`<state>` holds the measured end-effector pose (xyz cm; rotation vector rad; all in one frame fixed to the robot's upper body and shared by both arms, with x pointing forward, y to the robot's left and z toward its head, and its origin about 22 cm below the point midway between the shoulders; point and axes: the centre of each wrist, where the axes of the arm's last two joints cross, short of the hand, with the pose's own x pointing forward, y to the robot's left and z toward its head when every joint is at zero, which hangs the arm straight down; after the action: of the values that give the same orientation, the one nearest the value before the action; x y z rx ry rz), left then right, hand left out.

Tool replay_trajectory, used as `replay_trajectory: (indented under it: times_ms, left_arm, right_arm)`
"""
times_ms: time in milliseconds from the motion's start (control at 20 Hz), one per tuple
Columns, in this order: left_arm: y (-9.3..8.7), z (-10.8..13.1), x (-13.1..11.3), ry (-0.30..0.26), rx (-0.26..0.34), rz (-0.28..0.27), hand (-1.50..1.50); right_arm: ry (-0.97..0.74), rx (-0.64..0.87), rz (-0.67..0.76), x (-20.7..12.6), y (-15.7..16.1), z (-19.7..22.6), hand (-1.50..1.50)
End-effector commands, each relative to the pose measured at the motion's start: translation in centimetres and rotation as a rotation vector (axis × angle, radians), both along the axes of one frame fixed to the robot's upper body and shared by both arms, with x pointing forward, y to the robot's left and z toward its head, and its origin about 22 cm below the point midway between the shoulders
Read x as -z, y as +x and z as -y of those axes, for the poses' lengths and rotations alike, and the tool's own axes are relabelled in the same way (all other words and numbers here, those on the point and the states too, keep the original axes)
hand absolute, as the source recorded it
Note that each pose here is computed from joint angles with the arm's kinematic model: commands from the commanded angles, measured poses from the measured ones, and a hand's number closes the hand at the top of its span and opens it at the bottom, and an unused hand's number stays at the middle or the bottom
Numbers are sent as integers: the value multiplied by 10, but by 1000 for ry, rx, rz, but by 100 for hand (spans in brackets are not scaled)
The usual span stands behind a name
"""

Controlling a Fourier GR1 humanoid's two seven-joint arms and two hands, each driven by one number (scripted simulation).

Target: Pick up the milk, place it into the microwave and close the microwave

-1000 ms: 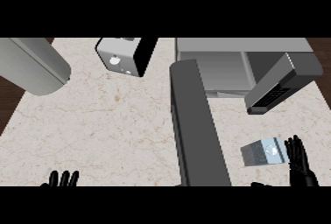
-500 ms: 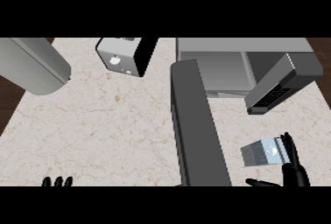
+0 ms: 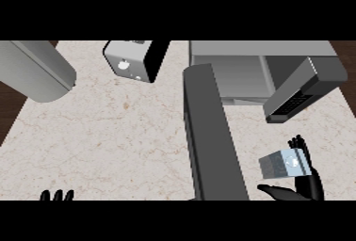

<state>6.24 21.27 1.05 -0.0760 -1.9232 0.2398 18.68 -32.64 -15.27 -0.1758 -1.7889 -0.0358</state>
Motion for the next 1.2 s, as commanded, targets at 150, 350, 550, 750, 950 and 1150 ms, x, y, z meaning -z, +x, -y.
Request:
replay_trajectory:
  times_ms: [150,350,550,750,950,1150]
  left_arm:
    - [5,15,3,7,-16,6,-150]
    - [6,-1,3,0,-12,-16,-150]
    - [6,1,4,-11,7,-7,-150]
    - [-8,-5,-2,-34,24,-9,-150]
    - [2,4,6,-22,-6,6,-150]
    - [2,7,7,-22,24,-5,-150]
  right_arm:
    - [-17,89,38,-8,23,-13,-150]
    - [-182,72,38,1,10,-17,150]
    - [-149,148,61,4,27,-16,150]
    - [-126,167,107,-8,51,-3,150]
    - [-53,132,176,-1,41,-20,150]
    - [-46,48,175,-15,86,-39,150]
